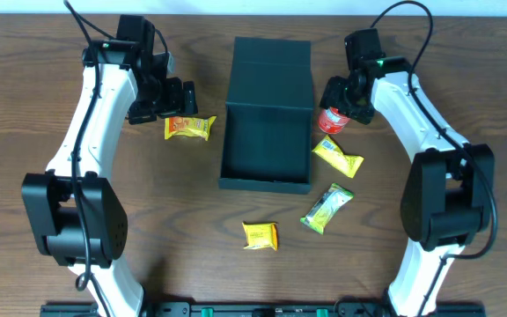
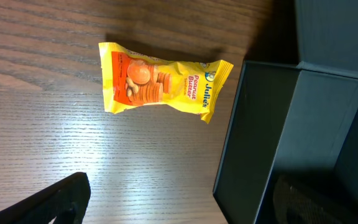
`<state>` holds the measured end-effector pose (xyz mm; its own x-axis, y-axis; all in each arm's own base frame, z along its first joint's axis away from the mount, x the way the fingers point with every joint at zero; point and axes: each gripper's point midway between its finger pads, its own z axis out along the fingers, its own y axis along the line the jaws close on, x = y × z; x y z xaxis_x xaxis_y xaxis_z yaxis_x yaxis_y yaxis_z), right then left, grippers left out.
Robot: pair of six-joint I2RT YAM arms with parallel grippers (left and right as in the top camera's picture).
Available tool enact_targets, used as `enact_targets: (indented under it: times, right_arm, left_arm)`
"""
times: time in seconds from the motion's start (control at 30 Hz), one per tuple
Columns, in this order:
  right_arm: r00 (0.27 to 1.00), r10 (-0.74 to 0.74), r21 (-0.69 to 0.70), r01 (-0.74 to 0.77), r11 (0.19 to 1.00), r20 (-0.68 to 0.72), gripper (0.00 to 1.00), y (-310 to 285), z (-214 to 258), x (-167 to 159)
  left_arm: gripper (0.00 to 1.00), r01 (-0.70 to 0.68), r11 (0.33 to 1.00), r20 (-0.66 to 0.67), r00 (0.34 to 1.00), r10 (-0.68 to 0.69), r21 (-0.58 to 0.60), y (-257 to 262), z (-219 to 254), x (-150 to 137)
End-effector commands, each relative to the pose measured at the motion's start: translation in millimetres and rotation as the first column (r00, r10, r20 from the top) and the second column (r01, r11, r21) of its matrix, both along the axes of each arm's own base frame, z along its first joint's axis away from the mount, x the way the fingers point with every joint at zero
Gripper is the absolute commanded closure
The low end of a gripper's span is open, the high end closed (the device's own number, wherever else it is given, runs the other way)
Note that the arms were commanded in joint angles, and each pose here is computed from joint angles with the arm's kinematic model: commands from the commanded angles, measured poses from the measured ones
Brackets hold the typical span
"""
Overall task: Pack container
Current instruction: 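Close the right gripper around the red Pringles can, then lift the can and swing it left over the black box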
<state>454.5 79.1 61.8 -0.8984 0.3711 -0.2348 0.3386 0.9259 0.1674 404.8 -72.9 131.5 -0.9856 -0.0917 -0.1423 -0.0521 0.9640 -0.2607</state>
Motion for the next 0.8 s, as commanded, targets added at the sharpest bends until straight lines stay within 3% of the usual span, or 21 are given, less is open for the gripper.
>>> enact_targets:
  times: [0.0, 0.23, 0.37, 0.57, 0.77]
  right_arm:
    - [1.000, 0.023, -0.025, -0.023, 0.999, 0.002, 0.34, 0, 6, 1]
    - [0.997, 0.072, -0.041, -0.072, 0.997, 0.006, 0.34, 0, 47, 5]
    - [0.993, 0.121, -0.002, -0.121, 0.993, -0.006, 0.30, 9, 73, 0]
    - [0.975, 0.220, 0.252, -0.207, 0.945, -0.026, 0.33, 52, 105, -19]
    - [0.946, 0.325, 0.532, -0.285, 0.797, 0.019, 0.29, 102, 131, -35]
  left_arm:
    - [0.05, -0.009, 1.000, 0.002, 1.000, 0.009, -0.013, -2, 2, 3]
    - [0.05, -0.009, 1.000, 0.002, 1.000, 0.009, -0.013, -2, 2, 3]
    - [0.05, -0.009, 1.000, 0.002, 1.000, 0.009, -0.013, -2, 2, 3]
    - [0.05, -0.009, 1.000, 0.003, 1.000, 0.009, -0.013, -2, 2, 4]
    - [0.05, -0.009, 1.000, 0.002, 1.000, 0.009, -0.013, -2, 2, 3]
